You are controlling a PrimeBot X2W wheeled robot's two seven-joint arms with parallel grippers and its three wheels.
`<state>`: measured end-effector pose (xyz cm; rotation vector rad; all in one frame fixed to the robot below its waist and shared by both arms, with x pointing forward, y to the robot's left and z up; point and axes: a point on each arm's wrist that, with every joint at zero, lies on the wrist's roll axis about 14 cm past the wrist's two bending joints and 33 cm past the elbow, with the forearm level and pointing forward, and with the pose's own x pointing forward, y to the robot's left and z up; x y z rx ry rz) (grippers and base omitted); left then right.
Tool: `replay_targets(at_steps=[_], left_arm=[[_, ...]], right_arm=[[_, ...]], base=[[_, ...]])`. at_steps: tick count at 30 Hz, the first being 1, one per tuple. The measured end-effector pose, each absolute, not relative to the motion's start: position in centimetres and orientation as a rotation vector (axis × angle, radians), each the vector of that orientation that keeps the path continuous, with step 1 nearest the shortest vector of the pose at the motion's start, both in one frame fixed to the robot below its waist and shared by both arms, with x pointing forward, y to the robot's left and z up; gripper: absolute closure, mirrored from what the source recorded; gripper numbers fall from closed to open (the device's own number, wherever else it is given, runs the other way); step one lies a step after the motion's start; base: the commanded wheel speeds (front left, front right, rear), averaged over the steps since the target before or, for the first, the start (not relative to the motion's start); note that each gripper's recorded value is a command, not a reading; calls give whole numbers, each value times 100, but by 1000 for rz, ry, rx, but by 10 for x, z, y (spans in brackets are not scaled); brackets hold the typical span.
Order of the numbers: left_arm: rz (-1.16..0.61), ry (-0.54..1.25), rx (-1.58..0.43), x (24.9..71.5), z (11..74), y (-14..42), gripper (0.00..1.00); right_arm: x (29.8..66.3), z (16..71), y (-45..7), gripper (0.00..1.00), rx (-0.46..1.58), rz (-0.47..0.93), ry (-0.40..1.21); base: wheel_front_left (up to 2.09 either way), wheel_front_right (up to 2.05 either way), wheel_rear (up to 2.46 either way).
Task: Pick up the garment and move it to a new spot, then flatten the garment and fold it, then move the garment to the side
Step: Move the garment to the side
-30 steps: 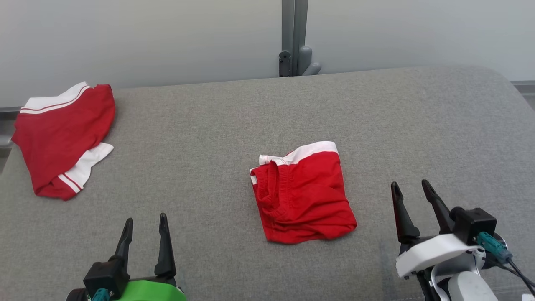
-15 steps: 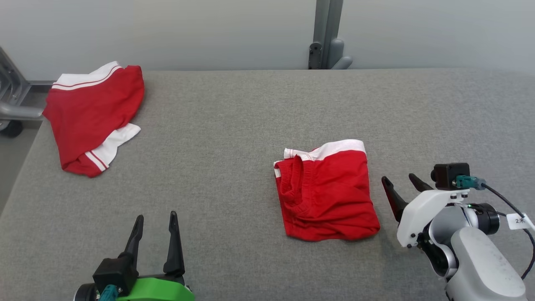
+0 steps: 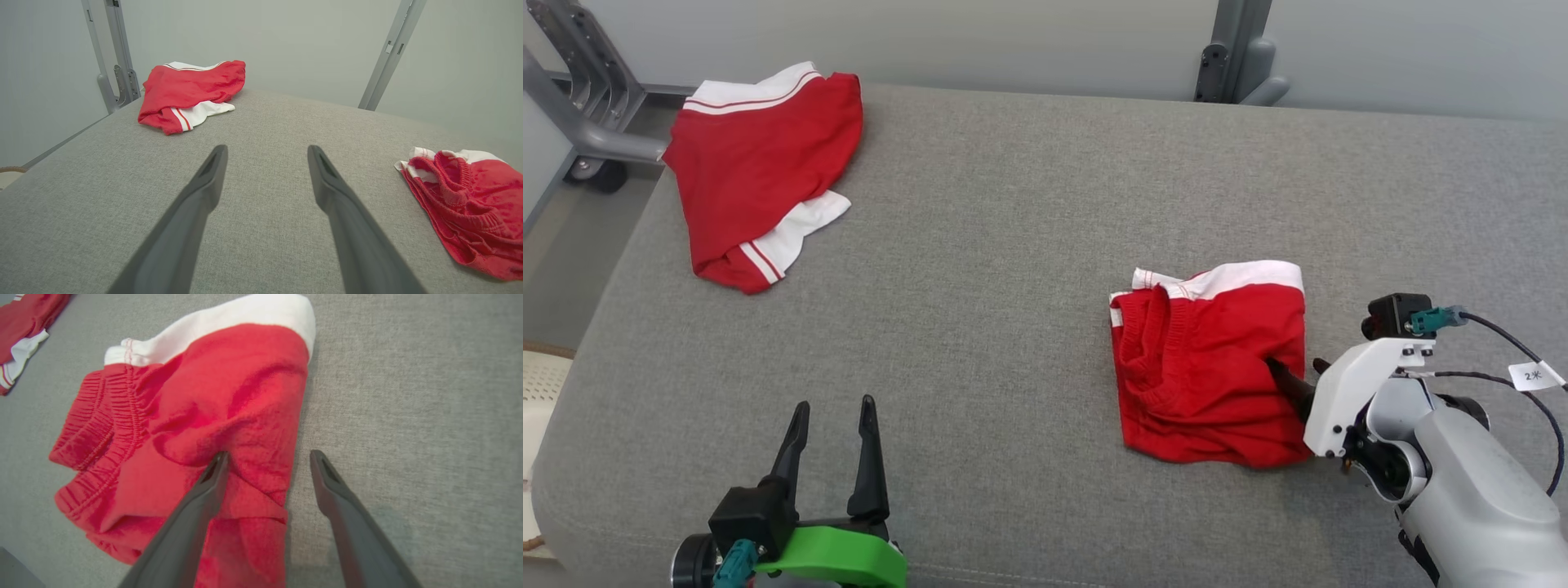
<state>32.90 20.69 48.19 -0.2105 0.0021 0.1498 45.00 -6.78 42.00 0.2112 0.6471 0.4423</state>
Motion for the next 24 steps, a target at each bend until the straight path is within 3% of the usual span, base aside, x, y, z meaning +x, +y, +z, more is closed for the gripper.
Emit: replay_targets(at_steps=[8,9,10,12,24], left_arm=[[155,21,-203,337,477,209,0],[155,24,-203,337,476,209,0],[156,28,-202,337,475,209,0],[155,32,-202,338,474,209,0],[71,10,-194,359,481,186,0]], right_arm=[[464,400,-62,0,219,439,732],[465,399,-60,9,223,442,737],[467,398,-58,57,225,444,740],[469,399,-55,100,229,452,736],[480,412,-85,100,174,421,671]], base=[[0,0,0],[0,0,0],[0,0,0],[0,0,0],[0,0,0]])
